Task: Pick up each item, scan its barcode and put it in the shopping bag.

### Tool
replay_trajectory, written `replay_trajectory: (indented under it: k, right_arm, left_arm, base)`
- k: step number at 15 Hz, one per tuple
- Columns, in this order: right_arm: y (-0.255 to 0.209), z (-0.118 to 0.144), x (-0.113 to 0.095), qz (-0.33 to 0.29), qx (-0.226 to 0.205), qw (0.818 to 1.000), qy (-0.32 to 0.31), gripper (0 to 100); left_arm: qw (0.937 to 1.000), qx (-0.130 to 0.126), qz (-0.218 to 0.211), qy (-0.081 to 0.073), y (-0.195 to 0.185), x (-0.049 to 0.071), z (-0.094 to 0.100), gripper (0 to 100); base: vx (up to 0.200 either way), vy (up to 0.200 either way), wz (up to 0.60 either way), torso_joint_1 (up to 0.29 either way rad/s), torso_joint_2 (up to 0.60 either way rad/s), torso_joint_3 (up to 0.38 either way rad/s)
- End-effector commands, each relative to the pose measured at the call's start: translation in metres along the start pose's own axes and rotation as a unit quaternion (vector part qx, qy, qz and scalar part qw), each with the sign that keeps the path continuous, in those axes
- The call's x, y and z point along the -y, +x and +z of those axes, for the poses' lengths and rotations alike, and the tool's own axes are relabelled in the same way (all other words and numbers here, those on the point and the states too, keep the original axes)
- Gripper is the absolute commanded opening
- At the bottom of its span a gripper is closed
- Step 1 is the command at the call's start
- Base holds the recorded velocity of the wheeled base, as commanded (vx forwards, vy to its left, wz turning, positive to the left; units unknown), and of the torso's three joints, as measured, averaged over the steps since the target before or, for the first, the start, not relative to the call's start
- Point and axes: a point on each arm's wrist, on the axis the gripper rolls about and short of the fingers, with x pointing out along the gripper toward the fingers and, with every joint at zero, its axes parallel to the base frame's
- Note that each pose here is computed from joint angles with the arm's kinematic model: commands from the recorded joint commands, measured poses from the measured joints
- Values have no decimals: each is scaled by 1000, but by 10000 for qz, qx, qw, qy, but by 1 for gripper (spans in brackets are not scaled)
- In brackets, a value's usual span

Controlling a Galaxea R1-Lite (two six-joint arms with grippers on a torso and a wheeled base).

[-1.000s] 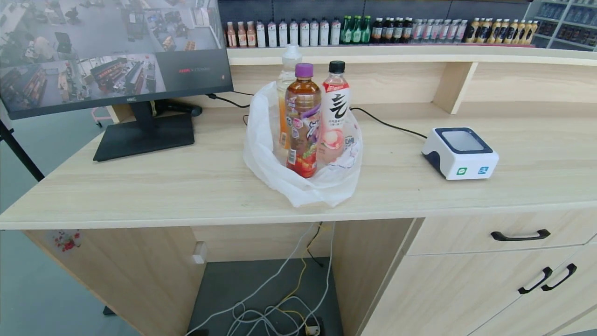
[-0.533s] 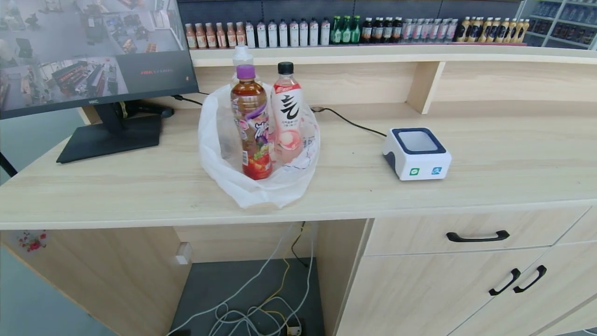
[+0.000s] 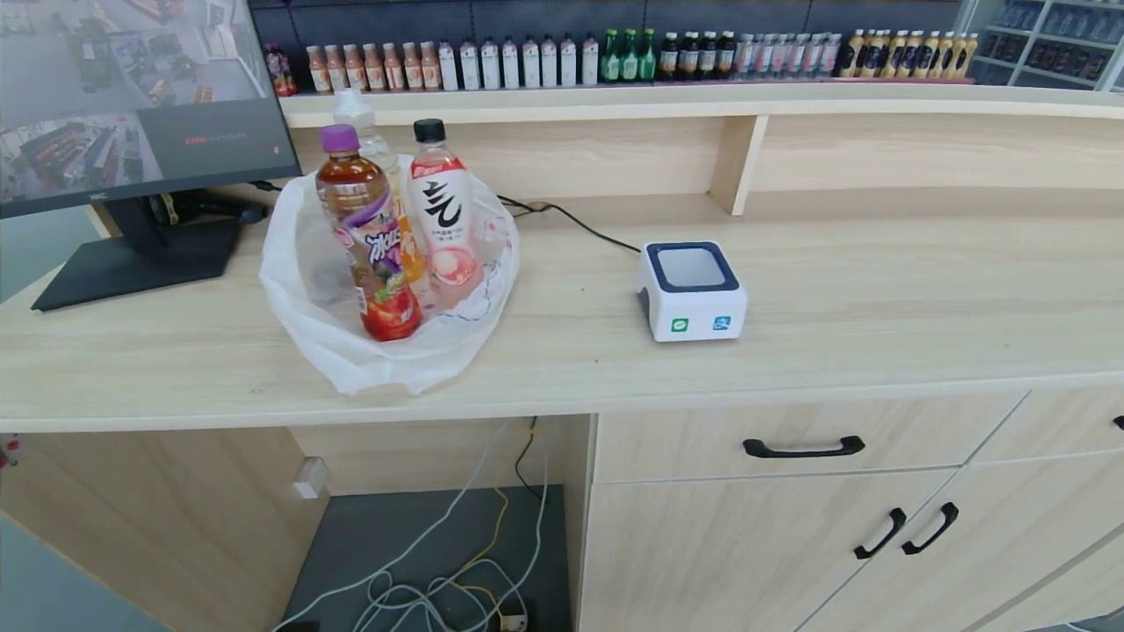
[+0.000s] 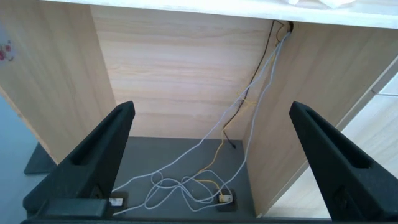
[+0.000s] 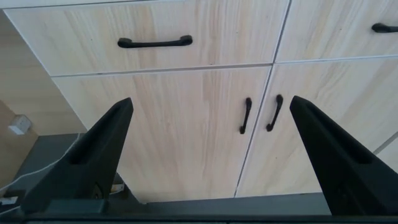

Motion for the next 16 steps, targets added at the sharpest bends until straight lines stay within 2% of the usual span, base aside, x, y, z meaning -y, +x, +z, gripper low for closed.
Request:
replay_trajectory:
  k: [1, 7, 16]
  right_arm:
    - [0, 0, 0, 0, -5, 10000, 1, 100]
    - [0, 0, 0, 0, -5, 10000, 1, 100]
    - [0, 0, 0, 0, -5, 10000, -7, 100]
  left_arm:
    - [10000, 2, 1, -7, 0, 0, 0, 100]
    - [10000, 10, 1, -15, 0, 0, 0, 100]
    - [10000, 2, 1, 31, 0, 0, 0, 100]
  base:
    - [0, -200, 0, 2, 7, 12]
    - [0, -200, 0, 2, 2, 4]
    - [0, 0, 0, 0, 0, 0]
